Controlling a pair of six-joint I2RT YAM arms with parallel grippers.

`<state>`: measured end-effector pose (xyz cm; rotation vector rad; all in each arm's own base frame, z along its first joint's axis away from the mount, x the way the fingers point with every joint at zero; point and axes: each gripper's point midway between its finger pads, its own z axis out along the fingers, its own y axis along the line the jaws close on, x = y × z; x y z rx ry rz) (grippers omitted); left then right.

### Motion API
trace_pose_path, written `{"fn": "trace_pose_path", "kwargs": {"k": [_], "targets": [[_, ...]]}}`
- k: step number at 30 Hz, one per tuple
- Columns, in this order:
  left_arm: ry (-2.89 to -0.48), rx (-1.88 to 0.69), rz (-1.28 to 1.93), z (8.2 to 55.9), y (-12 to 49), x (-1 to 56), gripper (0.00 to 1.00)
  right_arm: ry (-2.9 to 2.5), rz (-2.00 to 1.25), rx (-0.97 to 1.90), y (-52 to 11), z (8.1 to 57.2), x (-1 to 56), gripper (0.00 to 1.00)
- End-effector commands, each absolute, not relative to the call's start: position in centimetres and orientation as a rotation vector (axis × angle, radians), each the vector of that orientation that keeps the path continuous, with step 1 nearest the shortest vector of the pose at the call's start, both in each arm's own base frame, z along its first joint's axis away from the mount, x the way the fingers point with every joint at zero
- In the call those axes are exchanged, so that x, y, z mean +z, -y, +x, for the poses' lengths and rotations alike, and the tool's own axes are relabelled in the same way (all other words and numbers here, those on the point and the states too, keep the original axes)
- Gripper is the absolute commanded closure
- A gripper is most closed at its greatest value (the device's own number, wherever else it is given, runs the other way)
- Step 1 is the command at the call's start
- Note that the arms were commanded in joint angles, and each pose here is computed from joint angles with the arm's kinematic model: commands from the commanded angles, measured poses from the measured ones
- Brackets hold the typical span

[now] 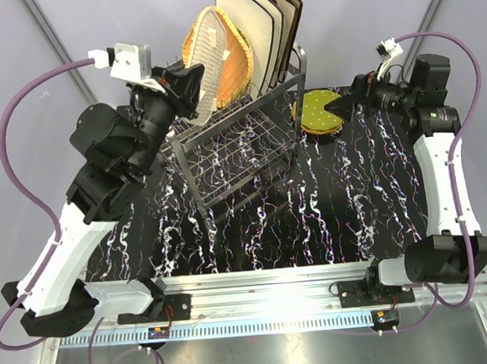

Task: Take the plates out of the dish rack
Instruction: Grab a plate with the left arm, then pass the plate from the left arm to the right

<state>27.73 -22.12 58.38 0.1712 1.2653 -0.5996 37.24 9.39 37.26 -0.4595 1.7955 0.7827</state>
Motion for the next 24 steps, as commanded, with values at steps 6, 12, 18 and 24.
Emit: {"fn": "trace_pose_path", "kwargs": {"k": [6, 12, 18, 24], "targets": [[-0.929, -0.672, 0.503, 20.1, 22.0, 62.7, 1.0, -1.665, -0.43, 0.856, -10.8, 34.9, 42.5, 0.0], [-0.847, -0.682, 0.687, 17.5, 23.2, 60.5, 1.0, -1.672, -0.333, 0.898, -10.8, 34.4, 43.0, 0.0], [-0.772, -0.692, 0.858, 15.6, 25.1, 58.3, 1.0, -1.7, -0.229, 0.988, -11.2, 33.5, 42.8, 0.0], [-0.702, -0.66, 1.057, 14.1, 27.5, 54.5, 1.0, -1.749, -0.002, 1.104, -11.3, 32.6, 42.5, 0.0]]}}
